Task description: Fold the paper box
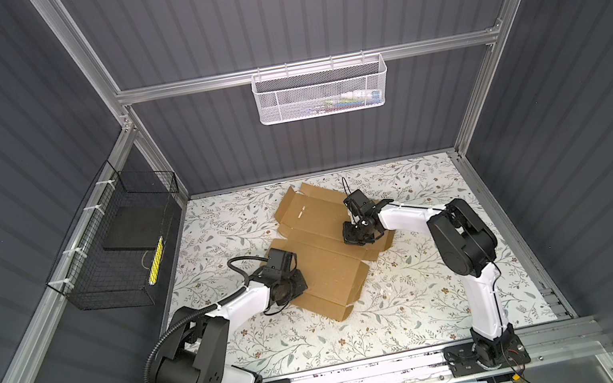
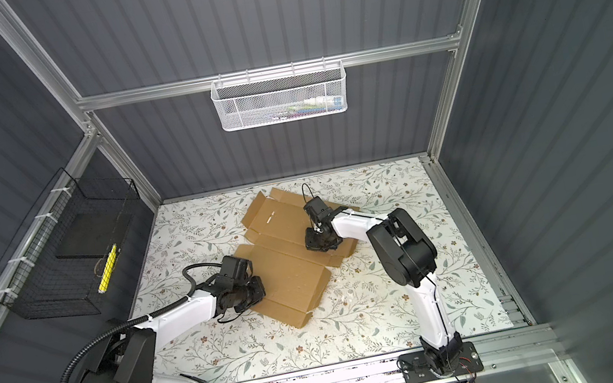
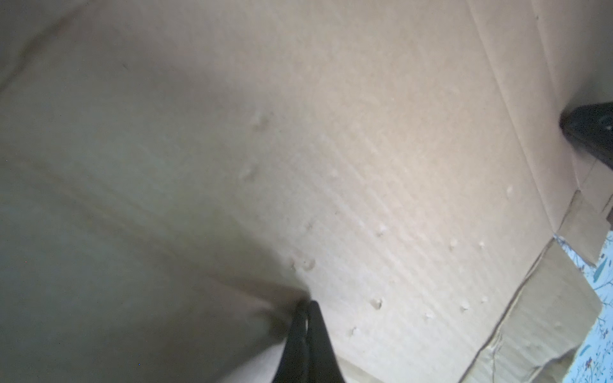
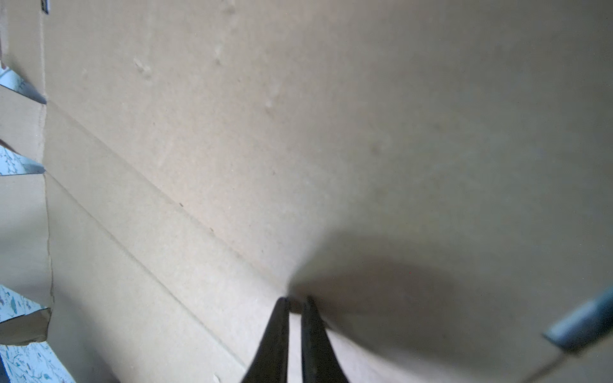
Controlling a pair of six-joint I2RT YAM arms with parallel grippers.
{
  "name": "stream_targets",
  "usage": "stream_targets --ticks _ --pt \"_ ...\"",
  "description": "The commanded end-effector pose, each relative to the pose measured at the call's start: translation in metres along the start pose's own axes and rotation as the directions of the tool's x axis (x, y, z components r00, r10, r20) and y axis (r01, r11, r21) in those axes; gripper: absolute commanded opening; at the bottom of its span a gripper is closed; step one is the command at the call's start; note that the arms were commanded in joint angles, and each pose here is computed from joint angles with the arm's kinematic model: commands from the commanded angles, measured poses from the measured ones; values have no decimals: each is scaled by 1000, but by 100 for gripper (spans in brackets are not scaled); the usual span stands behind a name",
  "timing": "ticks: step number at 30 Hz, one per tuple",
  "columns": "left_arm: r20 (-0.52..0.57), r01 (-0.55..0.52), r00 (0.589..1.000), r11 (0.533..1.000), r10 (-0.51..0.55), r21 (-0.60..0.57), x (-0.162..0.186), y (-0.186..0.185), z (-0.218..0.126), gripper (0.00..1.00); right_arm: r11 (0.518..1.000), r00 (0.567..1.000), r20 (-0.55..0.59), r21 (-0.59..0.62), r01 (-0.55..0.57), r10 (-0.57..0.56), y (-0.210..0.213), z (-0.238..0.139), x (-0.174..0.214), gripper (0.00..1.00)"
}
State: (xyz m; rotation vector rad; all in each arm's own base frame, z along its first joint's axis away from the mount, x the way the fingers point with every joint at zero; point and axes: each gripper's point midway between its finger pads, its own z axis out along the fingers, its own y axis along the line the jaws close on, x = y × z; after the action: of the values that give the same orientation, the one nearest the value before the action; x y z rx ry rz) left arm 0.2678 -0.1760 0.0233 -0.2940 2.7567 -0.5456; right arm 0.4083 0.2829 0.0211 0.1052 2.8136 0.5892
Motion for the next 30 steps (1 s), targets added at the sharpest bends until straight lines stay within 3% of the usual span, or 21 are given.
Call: stream_targets --ticks 1,10,19,24,30 --pt "-92 -8 996 1000 8 -6 32 1 0 0 999 999 -46 42 14 -12 -13 10 6 14" --pt "-158 -121 980 993 122 14 68 -19 2 0 998 997 -65 51 43 -40 -13 14 0 14" --pt "-155 -279 945 956 290 89 81 -67 0 0 997 995 -77 37 66 -63 -8 14 -2 15" --pt "-111 -297 946 952 304 74 69 -78 -6 0 996 995 -71 40 80 -77 -7 6 -2 15" --pt "-9 -360 933 932 360 -32 34 -79 -28 0 996 996 -12 22 88 -88 -1 -26 -2 15"
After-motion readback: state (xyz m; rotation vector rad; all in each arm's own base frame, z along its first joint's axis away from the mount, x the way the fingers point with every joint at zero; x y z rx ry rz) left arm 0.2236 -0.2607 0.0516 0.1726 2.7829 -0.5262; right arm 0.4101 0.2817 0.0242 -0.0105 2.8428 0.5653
